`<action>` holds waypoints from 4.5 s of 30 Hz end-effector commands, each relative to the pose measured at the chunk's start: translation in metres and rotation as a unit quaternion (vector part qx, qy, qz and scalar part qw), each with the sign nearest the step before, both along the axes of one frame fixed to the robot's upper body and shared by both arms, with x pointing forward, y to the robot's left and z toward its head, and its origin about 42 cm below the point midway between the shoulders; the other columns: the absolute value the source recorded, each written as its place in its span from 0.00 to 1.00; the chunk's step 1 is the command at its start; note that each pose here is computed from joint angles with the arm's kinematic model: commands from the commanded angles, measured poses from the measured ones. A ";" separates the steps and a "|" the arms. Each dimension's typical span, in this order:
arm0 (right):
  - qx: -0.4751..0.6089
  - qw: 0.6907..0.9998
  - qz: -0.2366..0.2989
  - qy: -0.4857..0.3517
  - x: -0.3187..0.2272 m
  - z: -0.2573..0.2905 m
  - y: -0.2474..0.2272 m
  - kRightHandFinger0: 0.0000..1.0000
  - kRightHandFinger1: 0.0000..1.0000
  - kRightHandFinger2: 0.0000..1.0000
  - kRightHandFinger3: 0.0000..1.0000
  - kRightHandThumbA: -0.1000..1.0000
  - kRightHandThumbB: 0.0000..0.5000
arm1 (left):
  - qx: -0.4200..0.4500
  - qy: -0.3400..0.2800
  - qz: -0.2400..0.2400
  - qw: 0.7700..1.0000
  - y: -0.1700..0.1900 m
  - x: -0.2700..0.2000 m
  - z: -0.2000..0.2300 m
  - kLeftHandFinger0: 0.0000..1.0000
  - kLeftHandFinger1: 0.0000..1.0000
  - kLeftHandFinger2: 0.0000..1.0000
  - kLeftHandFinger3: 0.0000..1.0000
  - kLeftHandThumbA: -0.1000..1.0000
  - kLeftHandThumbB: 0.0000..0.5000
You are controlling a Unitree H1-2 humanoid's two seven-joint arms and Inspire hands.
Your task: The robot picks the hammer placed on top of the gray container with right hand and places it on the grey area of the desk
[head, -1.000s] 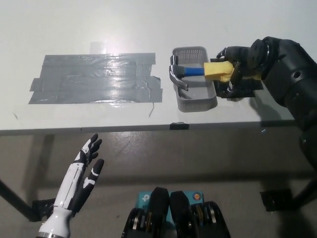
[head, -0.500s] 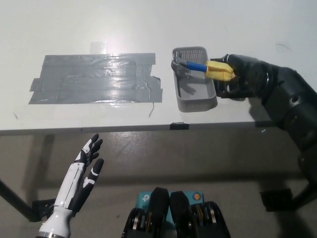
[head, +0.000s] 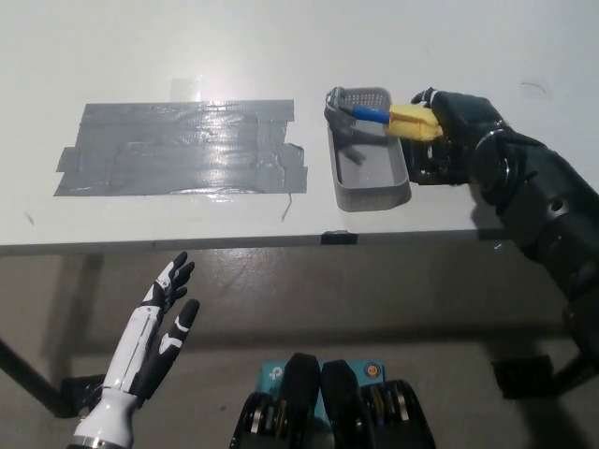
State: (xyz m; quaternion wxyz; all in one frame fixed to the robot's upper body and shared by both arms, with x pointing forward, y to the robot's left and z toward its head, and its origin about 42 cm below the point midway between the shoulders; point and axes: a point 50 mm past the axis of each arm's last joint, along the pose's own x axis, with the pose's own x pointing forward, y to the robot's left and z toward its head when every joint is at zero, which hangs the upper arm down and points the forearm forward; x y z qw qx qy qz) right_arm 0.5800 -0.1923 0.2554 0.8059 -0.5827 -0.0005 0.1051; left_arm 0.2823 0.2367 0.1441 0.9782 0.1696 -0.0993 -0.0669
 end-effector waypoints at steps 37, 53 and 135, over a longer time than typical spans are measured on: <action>0.120 0.961 0.166 -0.187 -0.028 0.120 0.222 0.00 0.34 0.76 0.78 0.00 0.32 | 0.026 -0.029 -0.035 0.999 -0.004 0.000 0.017 1.00 1.00 1.00 1.00 0.90 0.18; 0.102 0.979 0.133 -0.118 -0.044 0.049 0.234 0.00 0.39 0.80 0.86 0.00 0.24 | 0.038 -0.031 -0.053 0.997 -0.009 0.003 0.023 1.00 1.00 1.00 1.00 0.88 0.21; 0.432 0.764 0.403 -0.259 -0.239 0.297 -0.038 1.00 1.00 1.00 1.00 1.00 0.84 | 0.023 -0.099 -0.042 0.994 -0.016 0.069 0.065 1.00 1.00 1.00 1.00 1.00 0.25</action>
